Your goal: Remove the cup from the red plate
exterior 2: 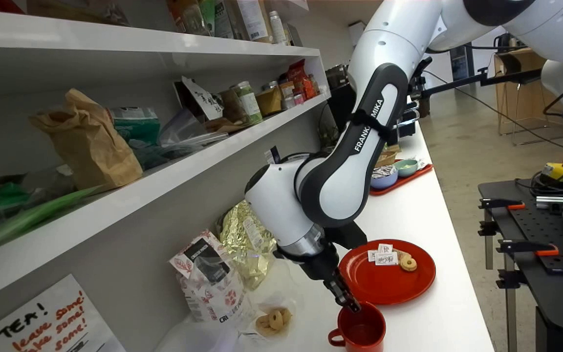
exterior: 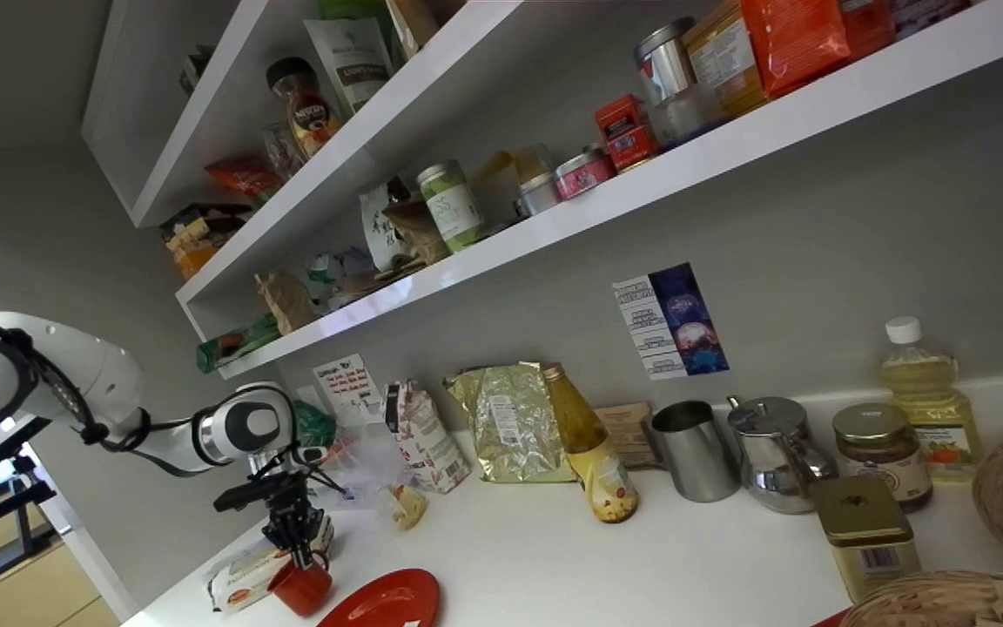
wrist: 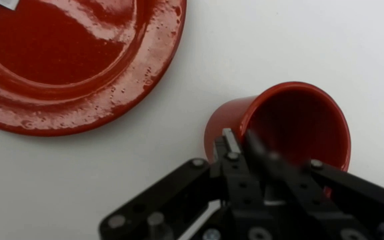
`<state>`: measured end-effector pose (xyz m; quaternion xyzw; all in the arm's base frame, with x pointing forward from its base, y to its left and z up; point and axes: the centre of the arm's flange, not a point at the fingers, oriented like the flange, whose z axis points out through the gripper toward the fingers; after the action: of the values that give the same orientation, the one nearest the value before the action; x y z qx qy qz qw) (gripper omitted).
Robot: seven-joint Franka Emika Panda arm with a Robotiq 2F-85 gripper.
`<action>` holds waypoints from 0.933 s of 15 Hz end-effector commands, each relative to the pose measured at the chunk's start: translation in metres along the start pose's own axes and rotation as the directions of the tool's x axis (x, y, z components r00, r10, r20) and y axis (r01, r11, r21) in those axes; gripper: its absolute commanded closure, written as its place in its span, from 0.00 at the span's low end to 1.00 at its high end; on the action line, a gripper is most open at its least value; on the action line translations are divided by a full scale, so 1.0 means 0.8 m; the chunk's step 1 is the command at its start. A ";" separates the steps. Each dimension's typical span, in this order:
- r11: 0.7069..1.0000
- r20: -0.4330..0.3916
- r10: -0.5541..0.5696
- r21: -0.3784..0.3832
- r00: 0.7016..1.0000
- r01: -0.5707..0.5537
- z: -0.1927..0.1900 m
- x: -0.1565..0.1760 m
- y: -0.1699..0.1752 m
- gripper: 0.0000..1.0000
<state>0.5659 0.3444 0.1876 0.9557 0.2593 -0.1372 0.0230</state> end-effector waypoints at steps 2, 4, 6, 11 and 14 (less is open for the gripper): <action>1.000 0.001 -0.003 -0.001 1.000 0.003 0.000 0.002 -0.001 0.91; 1.000 0.000 -0.004 -0.001 1.000 0.004 -0.001 0.002 -0.001 0.91; 1.000 -0.001 -0.005 -0.001 1.000 0.005 -0.001 0.003 -0.001 0.91; 1.000 0.001 -0.005 -0.001 1.000 0.005 0.000 0.002 -0.001 0.70; 1.000 0.001 -0.005 -0.001 1.000 0.005 0.000 0.002 -0.001 0.65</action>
<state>0.5671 0.3459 0.1873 0.9550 0.2617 -0.1374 0.0232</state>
